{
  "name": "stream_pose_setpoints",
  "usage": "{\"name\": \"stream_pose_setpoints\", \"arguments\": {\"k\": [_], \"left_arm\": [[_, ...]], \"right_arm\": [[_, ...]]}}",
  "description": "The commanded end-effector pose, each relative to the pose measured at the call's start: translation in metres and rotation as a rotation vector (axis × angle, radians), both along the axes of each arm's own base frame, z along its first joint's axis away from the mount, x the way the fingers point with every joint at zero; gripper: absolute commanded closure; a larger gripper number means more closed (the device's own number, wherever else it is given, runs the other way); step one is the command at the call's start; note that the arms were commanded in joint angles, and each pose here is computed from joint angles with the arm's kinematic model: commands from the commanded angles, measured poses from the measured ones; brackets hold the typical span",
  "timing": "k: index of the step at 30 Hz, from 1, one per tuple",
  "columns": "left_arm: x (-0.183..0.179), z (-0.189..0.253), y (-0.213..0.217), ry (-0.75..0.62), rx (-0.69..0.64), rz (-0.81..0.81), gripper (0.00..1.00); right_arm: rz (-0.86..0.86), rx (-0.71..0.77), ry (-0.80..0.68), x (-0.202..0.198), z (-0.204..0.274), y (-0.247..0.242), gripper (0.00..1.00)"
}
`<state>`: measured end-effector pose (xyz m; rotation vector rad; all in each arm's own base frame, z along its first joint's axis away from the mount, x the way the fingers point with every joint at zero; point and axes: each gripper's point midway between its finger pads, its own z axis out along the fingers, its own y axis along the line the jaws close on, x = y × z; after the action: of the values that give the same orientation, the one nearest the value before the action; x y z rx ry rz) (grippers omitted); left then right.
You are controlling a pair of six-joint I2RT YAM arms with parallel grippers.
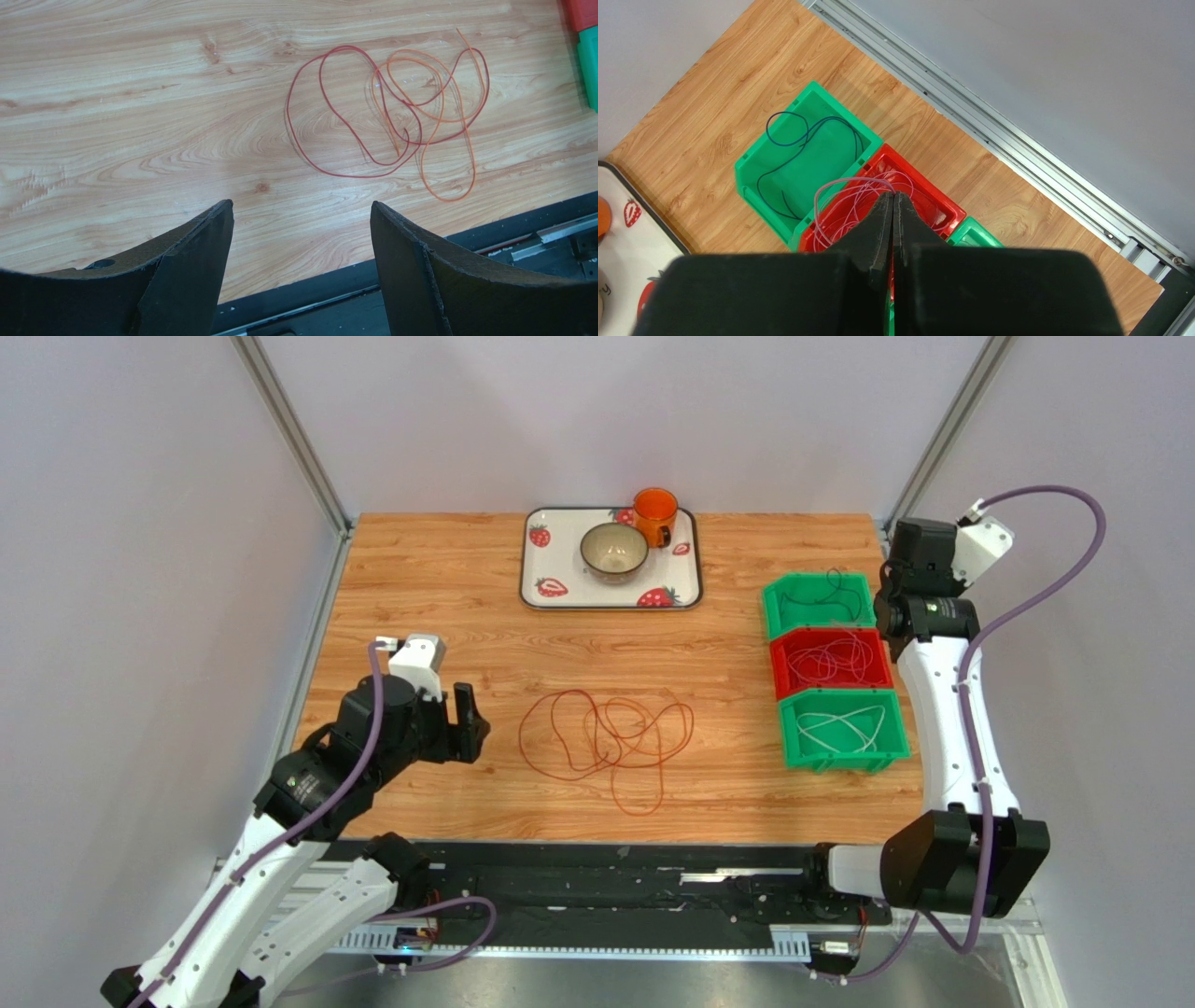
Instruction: Untangle the cables
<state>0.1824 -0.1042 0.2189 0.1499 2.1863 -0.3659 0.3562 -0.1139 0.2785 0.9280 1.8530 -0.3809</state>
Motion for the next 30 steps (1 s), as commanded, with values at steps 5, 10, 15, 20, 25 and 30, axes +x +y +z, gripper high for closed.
{"name": "stream_pose_setpoints", "arguments": {"k": [5, 10, 15, 20, 25, 30], "left_arm": [[0.003, 0.010, -0.003, -0.028, -0.009, -0.015, 0.20], [0.003, 0.009, -0.002, -0.026, -0.007, -0.010, 0.20], [0.003, 0.010, -0.002, -0.030, -0.009, -0.011, 0.20], [0.003, 0.010, -0.002, -0.030, -0.010, -0.013, 0.21], [0.002, 0.010, -0.003, -0.030, -0.012, -0.014, 0.21], [0.002, 0.011, -0.002, -0.032, -0.011, -0.013, 0.21]], "right_arm": [[-0.011, 0.032, -0.151, -0.005, 0.023, -0.008, 1.00], [0.006, 0.070, -0.111, -0.006, -0.002, -0.002, 1.00], [0.014, 0.101, -0.098, -0.011, -0.028, 0.003, 1.00], [-0.001, 0.114, -0.044, -0.013, -0.054, 0.003, 1.00], [-0.006, 0.154, 0.031, -0.005, -0.087, 0.002, 1.00], [-0.036, 0.171, 0.104, -0.004, -0.115, -0.001, 1.00]]}}
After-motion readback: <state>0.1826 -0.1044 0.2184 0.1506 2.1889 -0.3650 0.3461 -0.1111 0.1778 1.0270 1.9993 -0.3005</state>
